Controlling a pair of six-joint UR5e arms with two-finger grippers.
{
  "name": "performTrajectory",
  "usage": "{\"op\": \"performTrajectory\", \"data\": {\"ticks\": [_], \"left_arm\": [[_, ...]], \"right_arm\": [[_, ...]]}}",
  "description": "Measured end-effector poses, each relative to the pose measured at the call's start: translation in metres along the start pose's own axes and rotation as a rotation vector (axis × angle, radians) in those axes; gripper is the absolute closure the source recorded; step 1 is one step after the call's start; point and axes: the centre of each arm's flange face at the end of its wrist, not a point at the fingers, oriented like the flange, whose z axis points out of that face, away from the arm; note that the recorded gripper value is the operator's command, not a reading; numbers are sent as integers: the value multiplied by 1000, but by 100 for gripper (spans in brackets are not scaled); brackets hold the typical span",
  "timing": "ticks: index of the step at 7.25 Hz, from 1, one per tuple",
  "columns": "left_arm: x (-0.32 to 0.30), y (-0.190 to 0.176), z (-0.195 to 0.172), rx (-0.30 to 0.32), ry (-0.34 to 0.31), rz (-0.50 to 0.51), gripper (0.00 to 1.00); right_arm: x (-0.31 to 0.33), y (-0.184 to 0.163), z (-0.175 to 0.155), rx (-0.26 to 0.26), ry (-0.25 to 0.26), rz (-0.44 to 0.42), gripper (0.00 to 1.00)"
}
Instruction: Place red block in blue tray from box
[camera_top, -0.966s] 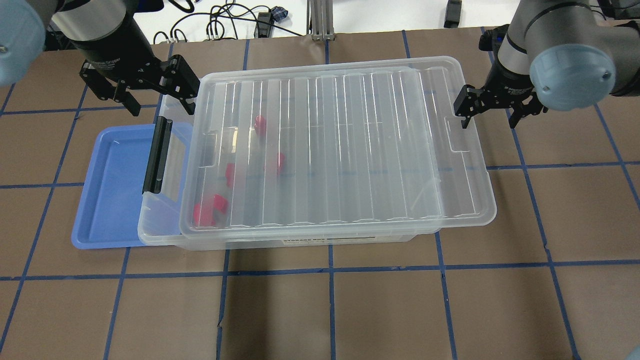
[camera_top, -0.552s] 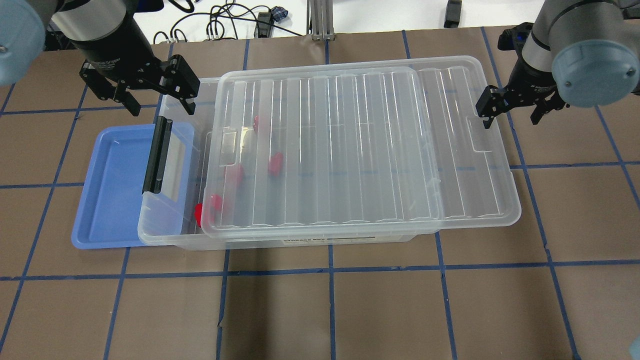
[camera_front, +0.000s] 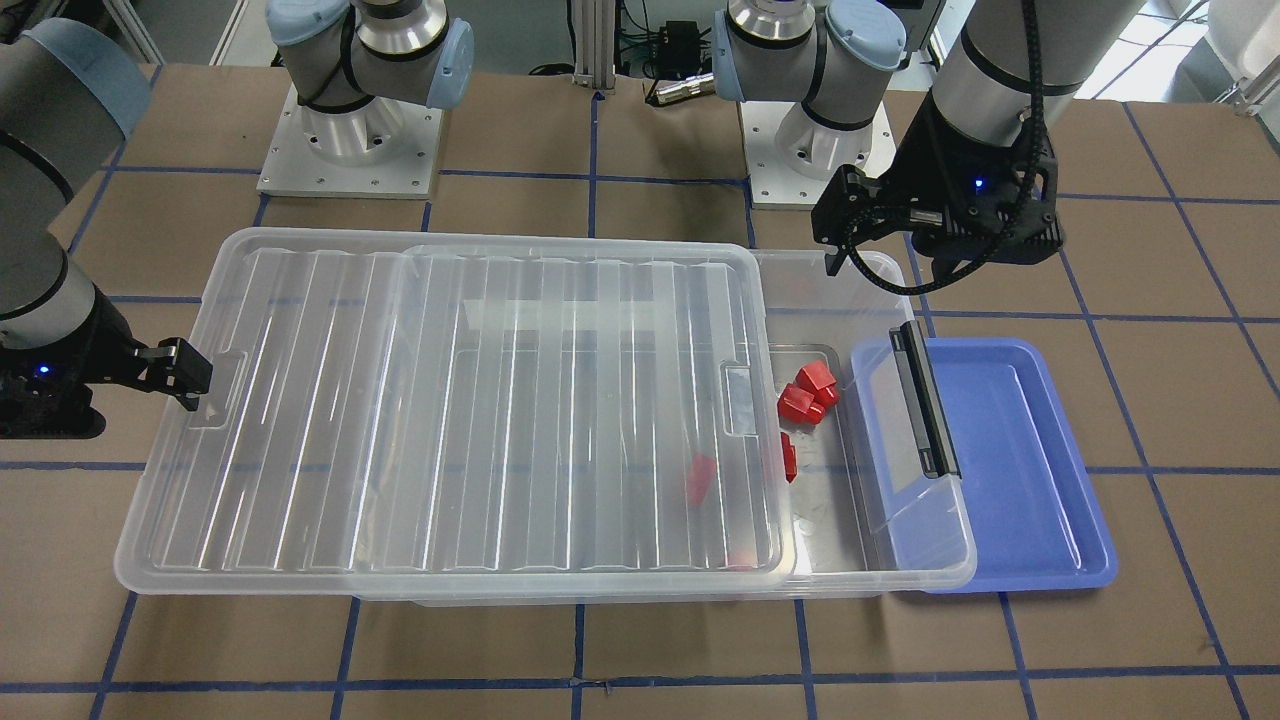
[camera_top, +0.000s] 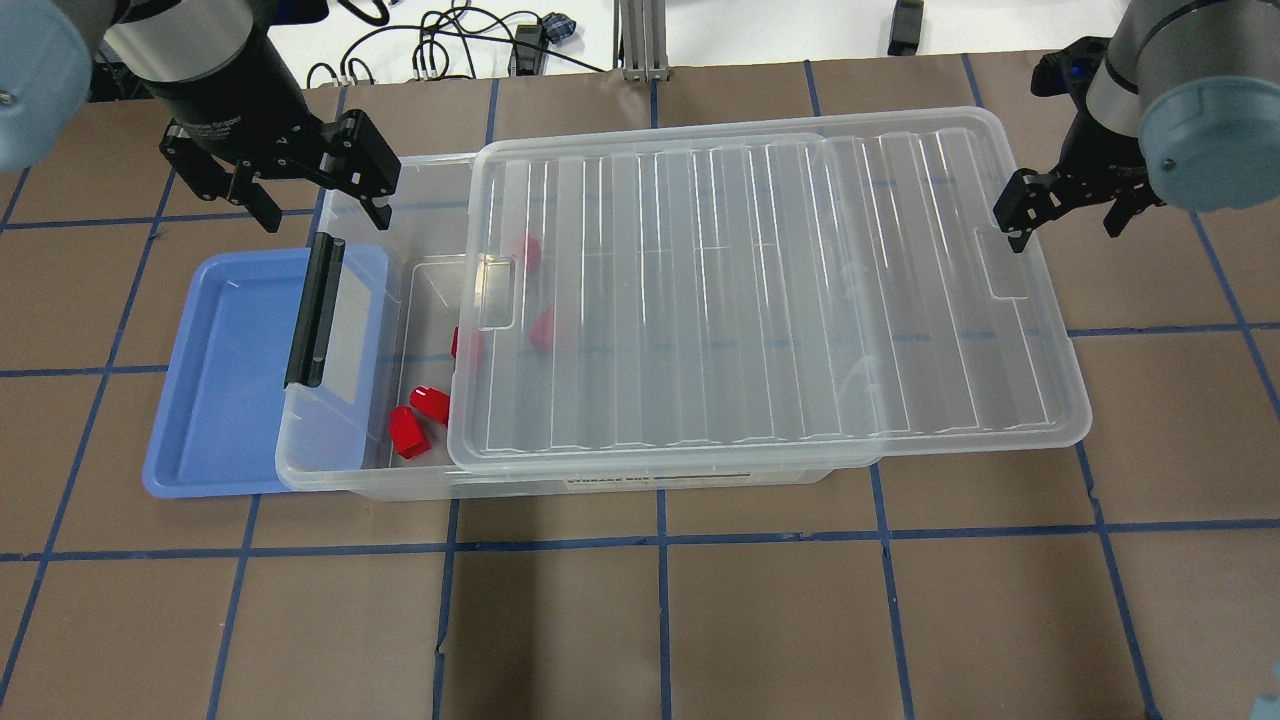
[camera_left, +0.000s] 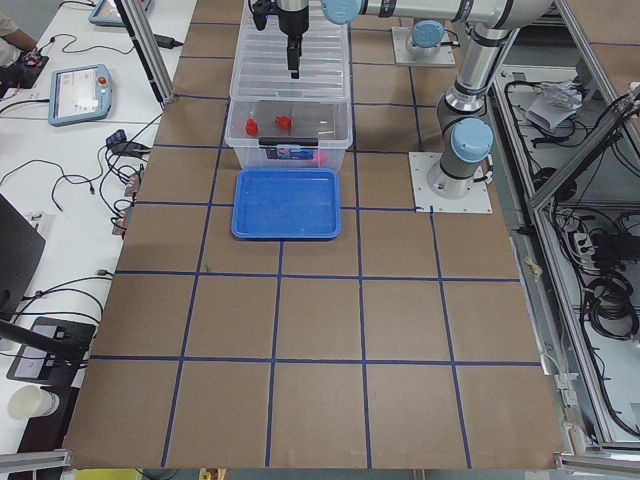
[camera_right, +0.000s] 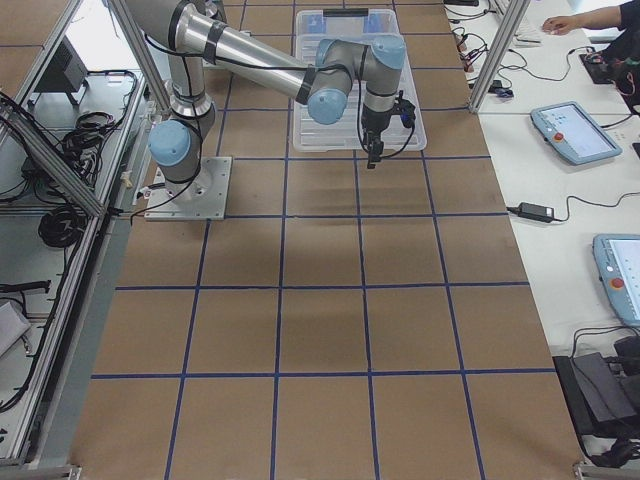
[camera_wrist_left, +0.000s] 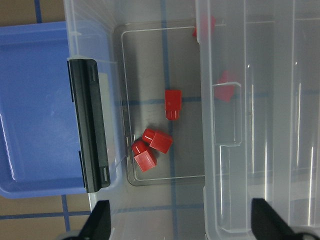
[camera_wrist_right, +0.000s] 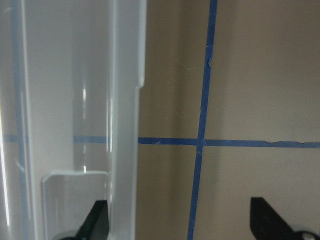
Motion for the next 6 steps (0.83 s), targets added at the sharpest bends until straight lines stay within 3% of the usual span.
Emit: {"op": "performTrajectory", "data": {"ticks": [6], "left_arm": [[0,0,0,0,2,0,0]], "right_arm": [[24,1,-1,4,74,-73,0]]}}
